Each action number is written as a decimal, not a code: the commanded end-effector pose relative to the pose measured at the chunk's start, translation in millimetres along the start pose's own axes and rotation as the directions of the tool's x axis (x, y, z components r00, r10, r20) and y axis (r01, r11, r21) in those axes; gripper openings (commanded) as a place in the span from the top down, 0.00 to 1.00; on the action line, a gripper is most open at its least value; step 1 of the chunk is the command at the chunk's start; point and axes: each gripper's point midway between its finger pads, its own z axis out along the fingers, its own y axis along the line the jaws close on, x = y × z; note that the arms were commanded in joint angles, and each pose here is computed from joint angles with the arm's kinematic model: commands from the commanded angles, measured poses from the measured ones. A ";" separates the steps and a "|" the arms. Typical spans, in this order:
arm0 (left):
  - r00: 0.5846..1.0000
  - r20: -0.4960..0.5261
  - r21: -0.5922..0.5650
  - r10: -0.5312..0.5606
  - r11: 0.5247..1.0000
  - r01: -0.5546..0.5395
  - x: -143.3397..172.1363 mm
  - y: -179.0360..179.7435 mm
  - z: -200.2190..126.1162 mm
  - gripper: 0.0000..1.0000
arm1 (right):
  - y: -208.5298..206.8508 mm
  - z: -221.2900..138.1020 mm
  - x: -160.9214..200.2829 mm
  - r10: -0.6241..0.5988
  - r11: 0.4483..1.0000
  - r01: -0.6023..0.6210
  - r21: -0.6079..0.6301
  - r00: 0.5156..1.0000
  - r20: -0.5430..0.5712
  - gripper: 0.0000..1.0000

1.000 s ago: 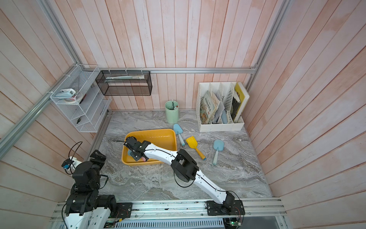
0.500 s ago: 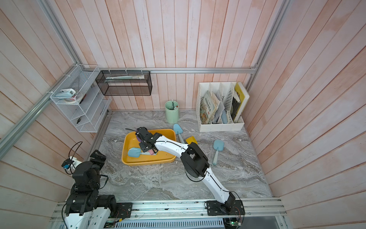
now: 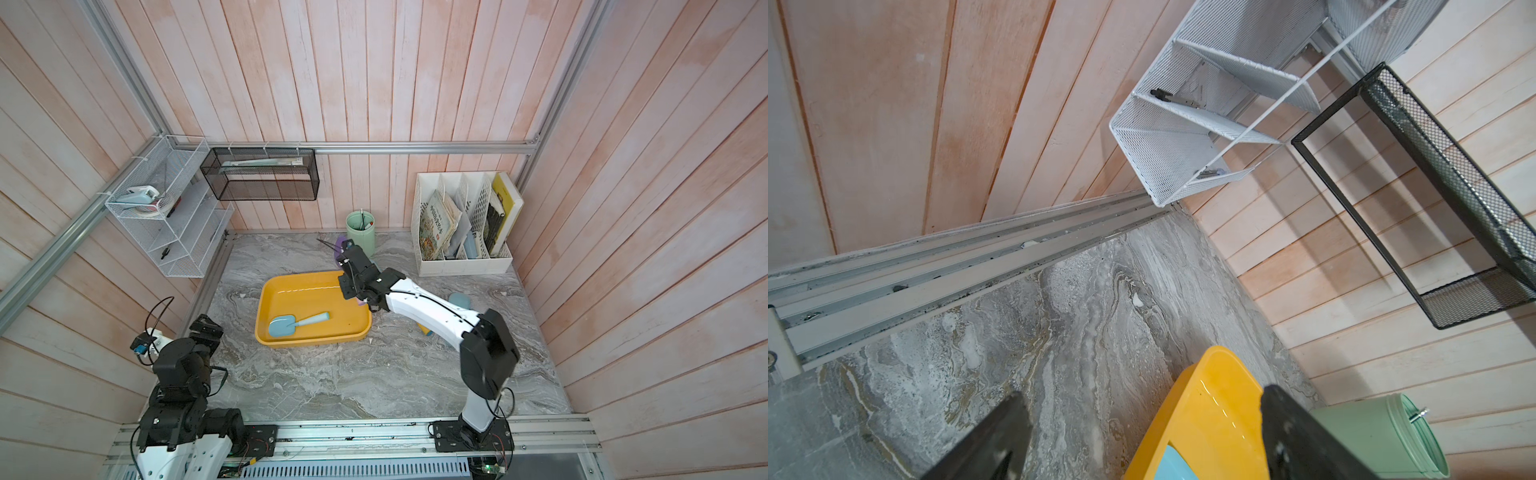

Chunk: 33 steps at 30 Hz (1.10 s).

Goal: Take the shovel out of the storage box
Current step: Place the shovel at the center of the board.

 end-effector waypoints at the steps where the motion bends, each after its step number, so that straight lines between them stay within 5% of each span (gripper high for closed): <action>1: 1.000 -0.019 0.006 -0.003 1.000 0.003 6.3 -1.2 4.9 0.10 | -51.3 -24.3 10.1 0.069 0.987 -0.072 0.145 0.997 0.023 1.00; 7: 0.999 -0.040 0.021 -0.006 1.000 0.007 13.2 -3.6 9.7 0.10 | -176.3 -75.5 74.6 0.322 0.883 -0.315 0.347 0.946 0.039 1.00; 12: 0.997 -0.080 0.026 -0.008 1.000 0.011 25.3 -4.5 17.1 0.10 | -267.0 -113.1 137.7 0.584 0.696 -0.572 0.434 0.803 0.122 1.00; 17: 0.993 -0.114 0.026 -0.013 1.000 0.016 34.0 -5.3 22.1 0.10 | -316.0 -118.5 195.1 0.714 0.551 -0.666 0.503 0.688 0.130 1.00; 22: 0.992 -0.122 0.030 -0.010 0.999 0.014 35.6 -6.2 22.3 0.10 | -326.8 -91.0 231.0 0.790 0.493 -0.699 0.518 0.609 0.070 1.00; 33: 0.995 -0.098 0.022 0.009 1.000 -0.007 27.7 -6.7 20.1 0.10 | -346.5 -54.0 260.5 0.802 0.475 -0.664 0.578 0.597 0.027 1.00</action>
